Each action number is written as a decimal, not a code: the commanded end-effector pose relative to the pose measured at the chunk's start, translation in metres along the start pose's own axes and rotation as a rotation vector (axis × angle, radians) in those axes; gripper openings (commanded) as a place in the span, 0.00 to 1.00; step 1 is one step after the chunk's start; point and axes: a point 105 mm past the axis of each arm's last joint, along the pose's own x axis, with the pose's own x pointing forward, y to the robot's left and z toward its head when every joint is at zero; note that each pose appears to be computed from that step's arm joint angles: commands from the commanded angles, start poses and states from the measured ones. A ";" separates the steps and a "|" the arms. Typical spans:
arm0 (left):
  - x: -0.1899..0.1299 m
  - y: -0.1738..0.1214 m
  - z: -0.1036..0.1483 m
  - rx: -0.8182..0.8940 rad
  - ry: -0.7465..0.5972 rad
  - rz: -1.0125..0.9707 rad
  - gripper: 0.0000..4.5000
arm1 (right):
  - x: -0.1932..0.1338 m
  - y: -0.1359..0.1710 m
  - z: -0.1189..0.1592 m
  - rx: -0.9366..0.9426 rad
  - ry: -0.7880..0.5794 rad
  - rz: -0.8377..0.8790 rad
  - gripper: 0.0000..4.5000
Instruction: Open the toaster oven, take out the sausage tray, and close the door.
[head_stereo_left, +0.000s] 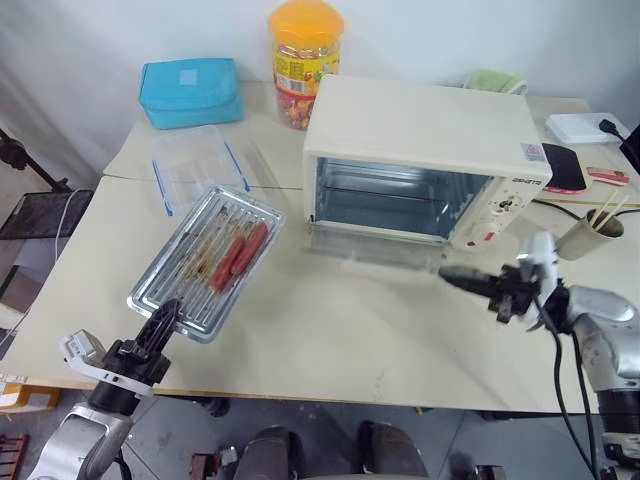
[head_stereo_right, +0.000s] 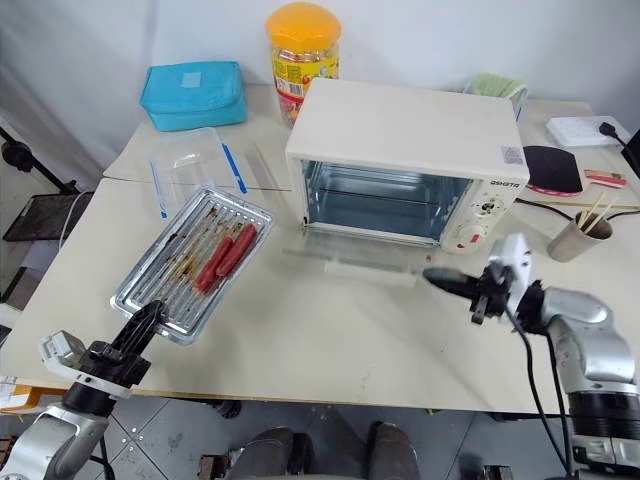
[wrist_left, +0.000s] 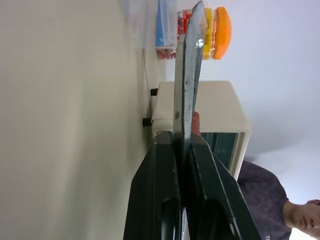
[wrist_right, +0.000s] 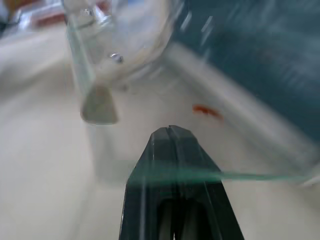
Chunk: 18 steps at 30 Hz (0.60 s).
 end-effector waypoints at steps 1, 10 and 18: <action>-0.005 -0.011 0.000 0.022 0.018 -0.046 0.01 | -0.006 -0.006 0.034 -0.039 -0.186 -0.060 0.01; -0.004 -0.007 -0.014 0.049 0.273 -0.028 0.01 | -0.026 0.018 0.036 -0.022 -0.085 -0.020 0.08; 0.024 -0.002 -0.032 0.044 0.614 0.005 0.01 | -0.059 0.062 0.009 -0.170 0.080 0.062 0.61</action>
